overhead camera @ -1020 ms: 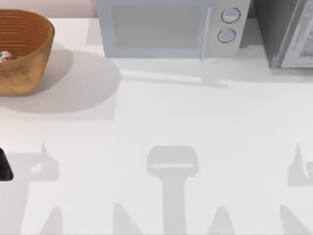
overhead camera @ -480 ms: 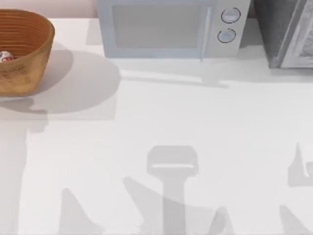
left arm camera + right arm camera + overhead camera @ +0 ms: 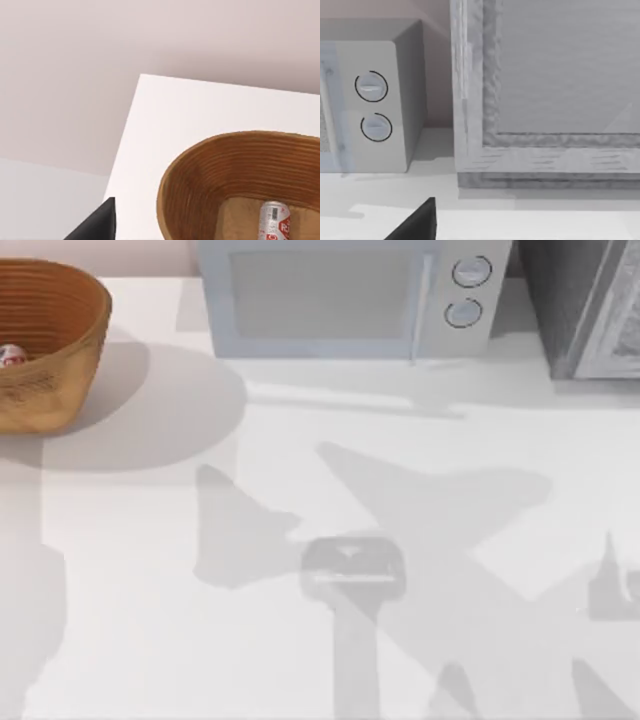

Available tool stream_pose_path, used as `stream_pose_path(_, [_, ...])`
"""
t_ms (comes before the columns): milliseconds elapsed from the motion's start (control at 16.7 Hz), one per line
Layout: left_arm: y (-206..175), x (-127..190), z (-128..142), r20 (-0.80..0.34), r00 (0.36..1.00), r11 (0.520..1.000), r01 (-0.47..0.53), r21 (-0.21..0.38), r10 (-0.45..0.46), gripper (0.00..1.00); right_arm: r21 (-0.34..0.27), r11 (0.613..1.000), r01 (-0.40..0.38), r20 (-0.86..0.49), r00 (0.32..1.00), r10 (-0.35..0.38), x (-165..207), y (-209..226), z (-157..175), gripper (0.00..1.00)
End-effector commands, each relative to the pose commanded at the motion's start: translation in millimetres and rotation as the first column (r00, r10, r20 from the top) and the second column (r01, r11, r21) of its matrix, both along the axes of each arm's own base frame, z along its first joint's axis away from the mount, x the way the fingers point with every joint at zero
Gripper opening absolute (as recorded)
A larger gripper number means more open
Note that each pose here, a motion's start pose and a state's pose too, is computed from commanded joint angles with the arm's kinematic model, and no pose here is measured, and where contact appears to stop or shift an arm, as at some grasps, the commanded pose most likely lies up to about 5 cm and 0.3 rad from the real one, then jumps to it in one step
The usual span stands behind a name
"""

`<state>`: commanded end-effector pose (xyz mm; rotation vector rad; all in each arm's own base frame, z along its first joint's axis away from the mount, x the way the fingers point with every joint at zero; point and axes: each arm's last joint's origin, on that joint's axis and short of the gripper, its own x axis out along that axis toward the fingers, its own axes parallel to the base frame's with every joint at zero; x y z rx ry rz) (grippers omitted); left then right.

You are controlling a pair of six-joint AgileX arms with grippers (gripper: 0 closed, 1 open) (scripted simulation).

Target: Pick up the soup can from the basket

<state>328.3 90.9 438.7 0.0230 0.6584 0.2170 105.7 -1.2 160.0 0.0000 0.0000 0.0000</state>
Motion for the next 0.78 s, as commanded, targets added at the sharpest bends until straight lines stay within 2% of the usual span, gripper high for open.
stream_pose_path(120, [11.3, 37.5, -1.4, -0.033, 0.999, 1.000, 0.014, -0.009, -0.014, 1.00, 0.000, 1.000, 0.000, 0.000, 1.000, 0.000, 0.0, 0.0, 0.0, 1.00])
stream_pose_path(300, [21.2, 91.3, -33.8, -0.141, 0.988, 0.998, 0.051, -0.047, -0.057, 1.00, 0.000, 1.000, 0.000, 0.000, 1.000, 0.000, 0.0, 0.0, 0.0, 1.00])
stream_pose_path(480, [20.3, 136.7, -96.2, -0.313, 0.941, 0.988, 0.091, -0.121, -0.125, 1.00, 0.000, 1.000, 0.000, 0.000, 1.000, 0.000, 0.0, 0.0, 0.0, 1.00])
stream_pose_path(780, [2.8, 174.8, -211.3, -0.595, 0.765, 0.958, 0.103, -0.268, -0.248, 1.00, 0.000, 1.000, 0.000, 0.000, 1.000, 0.000, 0.0, 0.0, 0.0, 1.00])
